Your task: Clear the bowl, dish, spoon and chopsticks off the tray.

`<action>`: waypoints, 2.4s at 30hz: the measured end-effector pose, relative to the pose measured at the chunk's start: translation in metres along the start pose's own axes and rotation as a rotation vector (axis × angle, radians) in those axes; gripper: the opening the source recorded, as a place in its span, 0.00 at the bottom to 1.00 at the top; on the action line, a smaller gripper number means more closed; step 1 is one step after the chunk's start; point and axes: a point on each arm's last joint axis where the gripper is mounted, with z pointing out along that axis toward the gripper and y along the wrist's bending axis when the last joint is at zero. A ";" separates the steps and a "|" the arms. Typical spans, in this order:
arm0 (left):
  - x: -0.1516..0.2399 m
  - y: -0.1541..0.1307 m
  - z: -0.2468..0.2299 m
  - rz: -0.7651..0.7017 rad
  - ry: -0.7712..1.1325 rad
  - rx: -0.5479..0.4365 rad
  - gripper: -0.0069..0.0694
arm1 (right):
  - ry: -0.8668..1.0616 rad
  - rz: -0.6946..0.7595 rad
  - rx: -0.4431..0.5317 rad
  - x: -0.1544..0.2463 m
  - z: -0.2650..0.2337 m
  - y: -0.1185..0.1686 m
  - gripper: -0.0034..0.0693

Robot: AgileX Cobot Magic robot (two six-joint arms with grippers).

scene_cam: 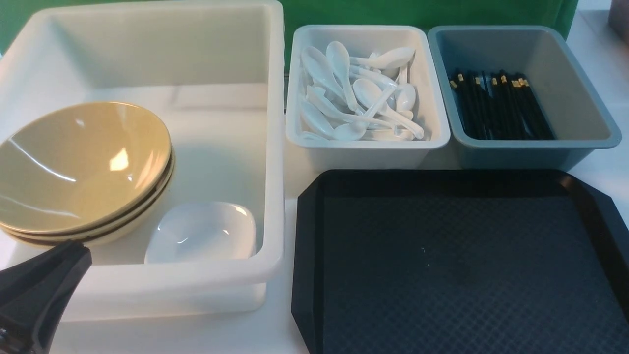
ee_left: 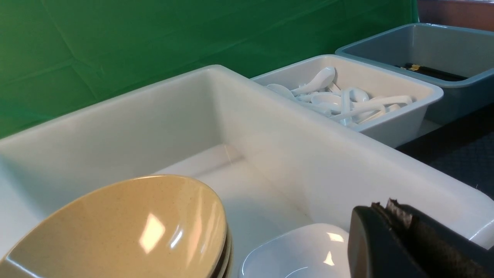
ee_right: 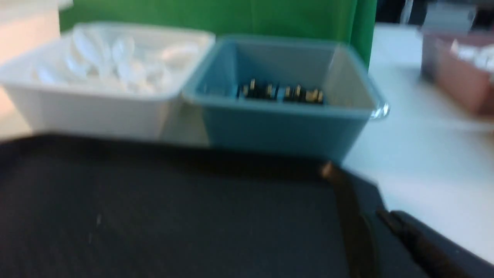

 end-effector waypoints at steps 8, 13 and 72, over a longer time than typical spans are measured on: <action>0.000 0.000 0.000 0.000 0.000 0.000 0.08 | 0.083 0.001 -0.007 0.008 0.000 0.001 0.11; 0.000 0.000 0.000 0.000 0.000 0.000 0.08 | 0.083 0.001 -0.007 0.008 0.000 0.001 0.11; 0.095 0.002 -0.004 -0.183 0.196 -0.245 0.08 | 0.086 0.073 -0.004 0.008 0.000 0.001 0.11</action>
